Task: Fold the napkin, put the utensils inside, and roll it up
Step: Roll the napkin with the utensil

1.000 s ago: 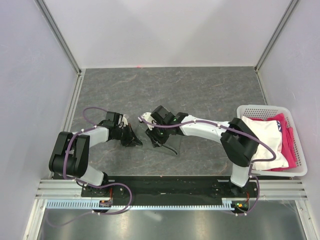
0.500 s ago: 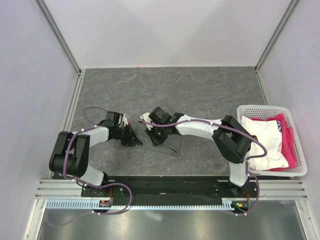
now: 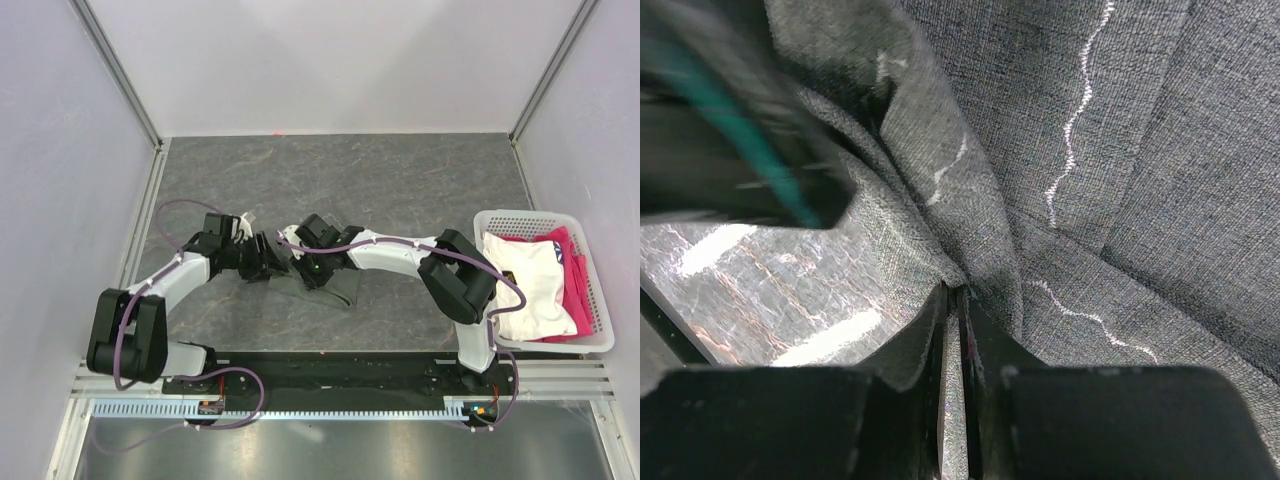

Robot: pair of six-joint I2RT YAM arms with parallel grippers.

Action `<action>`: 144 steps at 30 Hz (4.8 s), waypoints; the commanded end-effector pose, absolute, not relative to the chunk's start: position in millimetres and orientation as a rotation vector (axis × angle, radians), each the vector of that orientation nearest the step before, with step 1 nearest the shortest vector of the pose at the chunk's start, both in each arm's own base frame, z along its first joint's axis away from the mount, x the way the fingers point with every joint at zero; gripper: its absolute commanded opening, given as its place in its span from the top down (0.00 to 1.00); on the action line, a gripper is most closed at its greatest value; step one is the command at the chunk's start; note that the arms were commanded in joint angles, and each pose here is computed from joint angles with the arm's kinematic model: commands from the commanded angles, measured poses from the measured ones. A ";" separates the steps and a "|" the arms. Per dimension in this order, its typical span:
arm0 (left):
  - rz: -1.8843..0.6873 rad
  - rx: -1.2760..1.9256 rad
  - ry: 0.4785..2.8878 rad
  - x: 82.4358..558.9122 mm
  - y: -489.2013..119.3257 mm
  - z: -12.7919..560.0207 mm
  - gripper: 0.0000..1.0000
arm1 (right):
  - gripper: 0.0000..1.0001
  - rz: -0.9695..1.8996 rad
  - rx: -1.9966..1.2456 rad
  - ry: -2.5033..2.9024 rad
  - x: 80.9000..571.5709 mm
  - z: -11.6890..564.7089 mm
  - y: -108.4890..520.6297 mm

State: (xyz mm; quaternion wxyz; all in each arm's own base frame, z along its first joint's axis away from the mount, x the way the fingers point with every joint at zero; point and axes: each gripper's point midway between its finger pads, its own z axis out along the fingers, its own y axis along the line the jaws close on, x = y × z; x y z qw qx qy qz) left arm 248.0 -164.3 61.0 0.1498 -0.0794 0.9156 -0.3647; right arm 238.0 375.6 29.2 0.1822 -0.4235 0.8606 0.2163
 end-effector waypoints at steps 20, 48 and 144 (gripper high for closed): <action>-0.837 -0.313 2.534 249.2 -139.0 47.9 0.04 | 0.84 0.615 -1.224 2.477 239.9 3.2 372.2; -0.823 -0.305 2.568 255.6 -139.8 17.6 0.51 | 0.83 0.643 -1.221 2.516 237.5 -5.6 373.5; -1.022 -0.273 2.287 228.8 -146.8 76.4 0.27 | 0.75 1.221 -1.597 2.500 183.1 -21.2 376.2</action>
